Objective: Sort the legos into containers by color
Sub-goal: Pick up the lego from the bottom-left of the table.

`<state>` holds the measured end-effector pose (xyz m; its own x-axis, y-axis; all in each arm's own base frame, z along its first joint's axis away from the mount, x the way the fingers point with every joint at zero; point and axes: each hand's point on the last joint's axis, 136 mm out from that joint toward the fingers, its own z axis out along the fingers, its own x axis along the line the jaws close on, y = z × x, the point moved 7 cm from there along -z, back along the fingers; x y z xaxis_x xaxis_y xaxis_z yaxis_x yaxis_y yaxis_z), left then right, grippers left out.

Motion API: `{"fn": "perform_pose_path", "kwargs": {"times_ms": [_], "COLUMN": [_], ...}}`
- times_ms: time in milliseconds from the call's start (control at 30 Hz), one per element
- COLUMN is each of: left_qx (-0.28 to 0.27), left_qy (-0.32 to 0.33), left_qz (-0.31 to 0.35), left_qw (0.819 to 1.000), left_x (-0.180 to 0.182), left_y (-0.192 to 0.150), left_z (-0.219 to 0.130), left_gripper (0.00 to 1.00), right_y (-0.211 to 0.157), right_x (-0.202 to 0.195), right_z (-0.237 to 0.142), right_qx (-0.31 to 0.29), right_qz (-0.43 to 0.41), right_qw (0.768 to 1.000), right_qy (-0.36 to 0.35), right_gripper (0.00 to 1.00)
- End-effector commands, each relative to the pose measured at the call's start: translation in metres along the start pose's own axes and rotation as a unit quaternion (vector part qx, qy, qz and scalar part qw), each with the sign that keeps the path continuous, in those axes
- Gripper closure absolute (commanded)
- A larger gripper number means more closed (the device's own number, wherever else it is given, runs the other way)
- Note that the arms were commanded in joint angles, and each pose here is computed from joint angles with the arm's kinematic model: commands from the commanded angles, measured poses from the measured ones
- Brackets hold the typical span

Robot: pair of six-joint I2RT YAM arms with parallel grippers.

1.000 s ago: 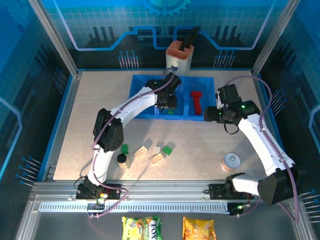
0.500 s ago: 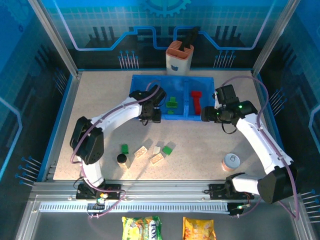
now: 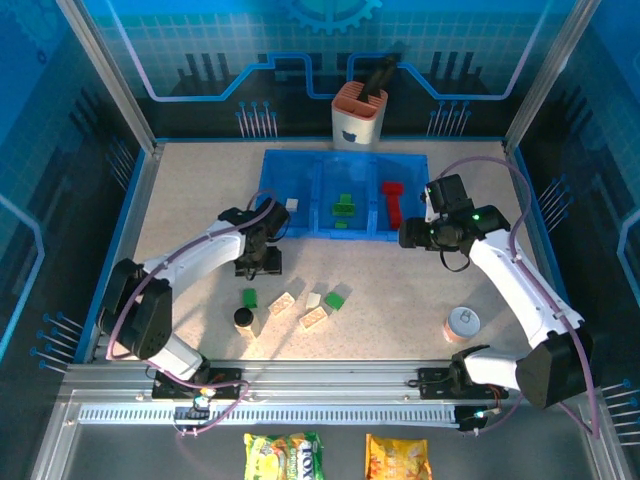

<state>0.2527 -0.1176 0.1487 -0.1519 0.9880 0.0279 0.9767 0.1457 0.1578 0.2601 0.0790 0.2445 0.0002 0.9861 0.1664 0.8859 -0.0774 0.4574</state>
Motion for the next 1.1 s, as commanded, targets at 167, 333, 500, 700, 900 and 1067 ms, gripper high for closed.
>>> {"fn": "perform_pose_path", "kwargs": {"times_ms": [167, 333, 500, 700, 900, 1067], "left_qx": [0.033, 0.059, 0.080, 0.092, 0.092, 0.094], "left_qy": [0.021, -0.013, -0.015, -0.020, -0.023, -0.025], "left_qz": [-0.047, -0.067, -0.074, -0.069, -0.065, -0.065], "left_qw": [0.998, 0.996, 0.994, 0.993, 0.993, 0.993], "left_x": [0.032, 0.033, 0.034, 0.031, 0.030, 0.027], "left_y": [-0.026, -0.037, -0.046, -0.046, -0.043, -0.041], "left_z": [0.017, 0.033, 0.046, 0.054, 0.056, 0.059], "left_gripper": [0.25, 0.22, 0.24, 0.34, 0.42, 0.48], "right_y": [-0.006, -0.011, -0.012, -0.013, -0.019, -0.022], "right_x": [0.004, 0.002, 0.001, 0.000, -0.002, -0.003], "right_z": [-0.017, -0.022, -0.024, -0.028, -0.028, -0.030], "right_qx": [-0.021, -0.021, -0.023, -0.027, -0.023, -0.023], "right_qz": [0.008, 0.009, 0.008, 0.012, 0.014, 0.014], "right_qw": [1.000, 1.000, 1.000, 1.000, 1.000, 1.000], "right_qy": [0.017, 0.013, 0.011, 0.010, 0.007, 0.005], "right_gripper": [0.30, 0.30, 0.30, 0.31, 0.31, 0.32]}}
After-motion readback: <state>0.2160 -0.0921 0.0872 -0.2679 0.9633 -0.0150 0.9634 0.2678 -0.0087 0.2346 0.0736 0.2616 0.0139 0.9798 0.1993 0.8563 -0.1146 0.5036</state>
